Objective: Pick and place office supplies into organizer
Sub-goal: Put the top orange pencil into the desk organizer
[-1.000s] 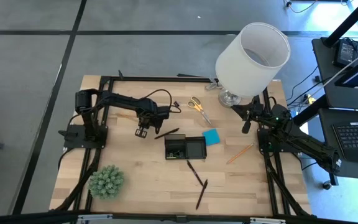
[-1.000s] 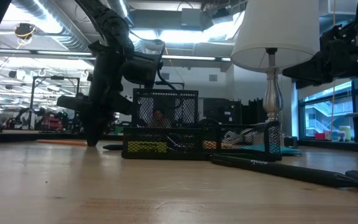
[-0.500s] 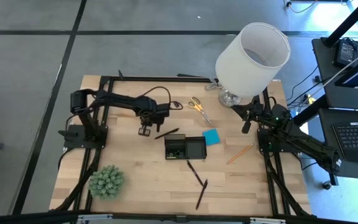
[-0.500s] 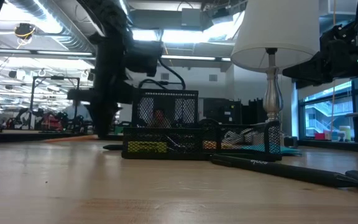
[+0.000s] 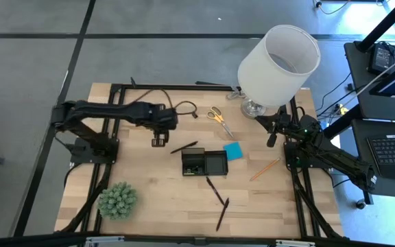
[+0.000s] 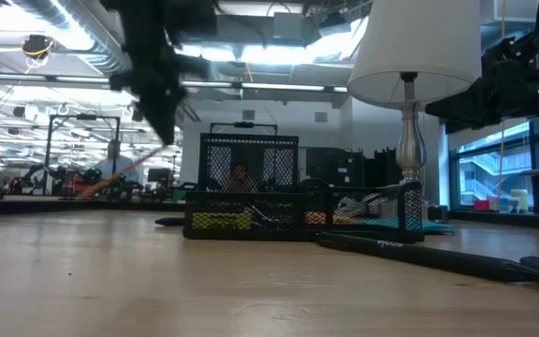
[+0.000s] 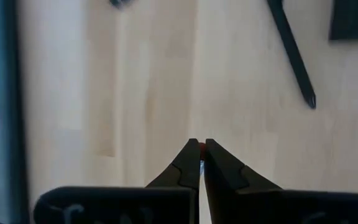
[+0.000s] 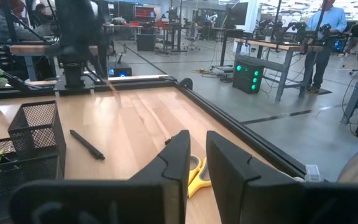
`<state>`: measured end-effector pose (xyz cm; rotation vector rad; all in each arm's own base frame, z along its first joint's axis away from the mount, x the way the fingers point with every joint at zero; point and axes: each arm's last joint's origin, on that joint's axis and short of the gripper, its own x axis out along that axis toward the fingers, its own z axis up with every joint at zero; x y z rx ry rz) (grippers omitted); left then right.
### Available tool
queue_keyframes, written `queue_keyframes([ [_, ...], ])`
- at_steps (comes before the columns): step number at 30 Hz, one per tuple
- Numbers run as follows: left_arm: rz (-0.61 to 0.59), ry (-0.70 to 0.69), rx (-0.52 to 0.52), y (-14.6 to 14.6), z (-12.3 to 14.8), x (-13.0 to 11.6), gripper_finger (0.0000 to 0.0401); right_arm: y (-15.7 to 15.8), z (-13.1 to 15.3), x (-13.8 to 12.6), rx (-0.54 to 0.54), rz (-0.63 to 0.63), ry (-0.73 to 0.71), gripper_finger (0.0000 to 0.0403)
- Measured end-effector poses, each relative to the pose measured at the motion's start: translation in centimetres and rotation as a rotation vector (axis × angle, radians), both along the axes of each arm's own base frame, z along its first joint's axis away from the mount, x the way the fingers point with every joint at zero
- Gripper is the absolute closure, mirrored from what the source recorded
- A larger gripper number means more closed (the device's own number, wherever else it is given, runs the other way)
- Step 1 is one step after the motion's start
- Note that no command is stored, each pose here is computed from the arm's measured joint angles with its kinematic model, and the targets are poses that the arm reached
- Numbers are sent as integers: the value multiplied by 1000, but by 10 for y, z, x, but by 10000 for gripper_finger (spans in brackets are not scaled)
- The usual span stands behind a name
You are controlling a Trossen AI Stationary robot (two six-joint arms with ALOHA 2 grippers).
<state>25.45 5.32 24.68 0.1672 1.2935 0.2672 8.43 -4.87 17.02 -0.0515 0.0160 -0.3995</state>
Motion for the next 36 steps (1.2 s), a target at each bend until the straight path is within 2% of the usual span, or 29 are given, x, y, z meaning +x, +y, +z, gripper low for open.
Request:
queue_keyframes([
  [4,44,-143,58,-7,33,-15,398,0,0,0,0,0,0,345],
  [8,98,-339,61,-14,64,-25,398,0,0,0,0,0,-1,345],
  [14,74,-674,58,-26,106,-31,398,0,0,0,2,0,-1,345],
  [21,-19,-974,-56,-40,135,-29,398,0,0,0,4,0,-2,345],
  [25,-49,-1057,-86,-49,140,-20,398,0,0,0,4,0,-2,345],
  [36,-186,-1019,-157,-90,113,26,398,0,0,0,20,0,-9,345],
])
